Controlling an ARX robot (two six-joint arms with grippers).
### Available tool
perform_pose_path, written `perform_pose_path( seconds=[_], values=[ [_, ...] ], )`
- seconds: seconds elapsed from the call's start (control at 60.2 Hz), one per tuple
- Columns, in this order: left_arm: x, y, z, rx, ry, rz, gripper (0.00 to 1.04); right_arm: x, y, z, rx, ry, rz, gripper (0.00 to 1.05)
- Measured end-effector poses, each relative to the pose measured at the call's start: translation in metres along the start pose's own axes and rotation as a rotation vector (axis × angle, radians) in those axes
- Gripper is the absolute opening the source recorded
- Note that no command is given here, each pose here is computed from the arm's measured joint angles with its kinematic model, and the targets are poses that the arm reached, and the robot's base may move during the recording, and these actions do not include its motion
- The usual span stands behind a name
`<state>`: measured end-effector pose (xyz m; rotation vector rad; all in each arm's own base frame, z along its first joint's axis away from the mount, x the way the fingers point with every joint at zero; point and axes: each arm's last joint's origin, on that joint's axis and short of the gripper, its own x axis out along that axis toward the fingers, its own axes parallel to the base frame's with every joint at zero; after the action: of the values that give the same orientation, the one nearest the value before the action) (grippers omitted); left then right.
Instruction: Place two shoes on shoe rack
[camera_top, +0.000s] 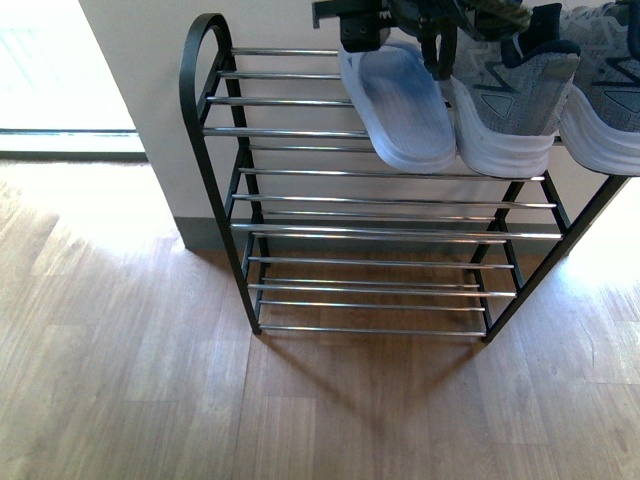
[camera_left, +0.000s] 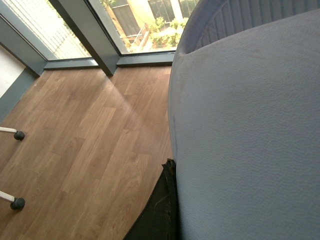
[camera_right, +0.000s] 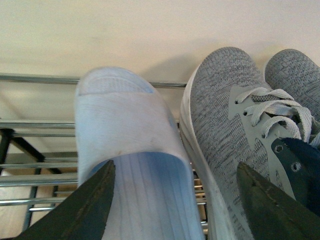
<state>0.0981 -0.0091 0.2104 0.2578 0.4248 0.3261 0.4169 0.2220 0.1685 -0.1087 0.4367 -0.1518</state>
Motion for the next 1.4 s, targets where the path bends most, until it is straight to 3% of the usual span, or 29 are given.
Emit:
perform_pose_path(
  seconds=[0.183, 0.299, 0.565, 0.698, 0.864, 0.98, 1.097, 1.213, 1.396],
  values=[
    [0.0, 0.0, 0.0, 0.0, 0.0, 0.0, 0.02, -0.027, -0.005, 0.013, 0.06, -0.023, 0.085, 0.97],
    [0.0, 0.0, 0.0, 0.0, 0.0, 0.0, 0.02, -0.047, -0.017, 0.017, 0.1, -0.046, 0.149, 0.95],
    [0.0, 0.0, 0.0, 0.0, 0.0, 0.0, 0.02, -0.115, -0.078, 0.024, 0.204, -0.198, 0.382, 0.96],
    [0.0, 0.0, 0.0, 0.0, 0.0, 0.0, 0.02, -0.148, -0.123, 0.0, 0.222, -0.264, 0.481, 0.96],
    [0.0, 0.0, 0.0, 0.0, 0.0, 0.0, 0.02, -0.178, -0.155, -0.022, 0.23, -0.362, 0.535, 0.96],
    [0.0, 0.0, 0.0, 0.0, 0.0, 0.0, 0.02, -0.187, -0.169, -0.042, 0.232, -0.363, 0.536, 0.96],
    [0.0, 0.0, 0.0, 0.0, 0.0, -0.001, 0.02, -0.187, -0.171, -0.044, 0.231, -0.359, 0.533, 0.96],
    [0.0, 0.0, 0.0, 0.0, 0.0, 0.0, 0.02, -0.191, -0.186, -0.058, 0.17, -0.428, 0.214, 0.73],
    [0.0, 0.0, 0.0, 0.0, 0.0, -0.001, 0.02, -0.198, -0.21, -0.085, 0.126, -0.427, 0.168, 0.41]
  ],
)
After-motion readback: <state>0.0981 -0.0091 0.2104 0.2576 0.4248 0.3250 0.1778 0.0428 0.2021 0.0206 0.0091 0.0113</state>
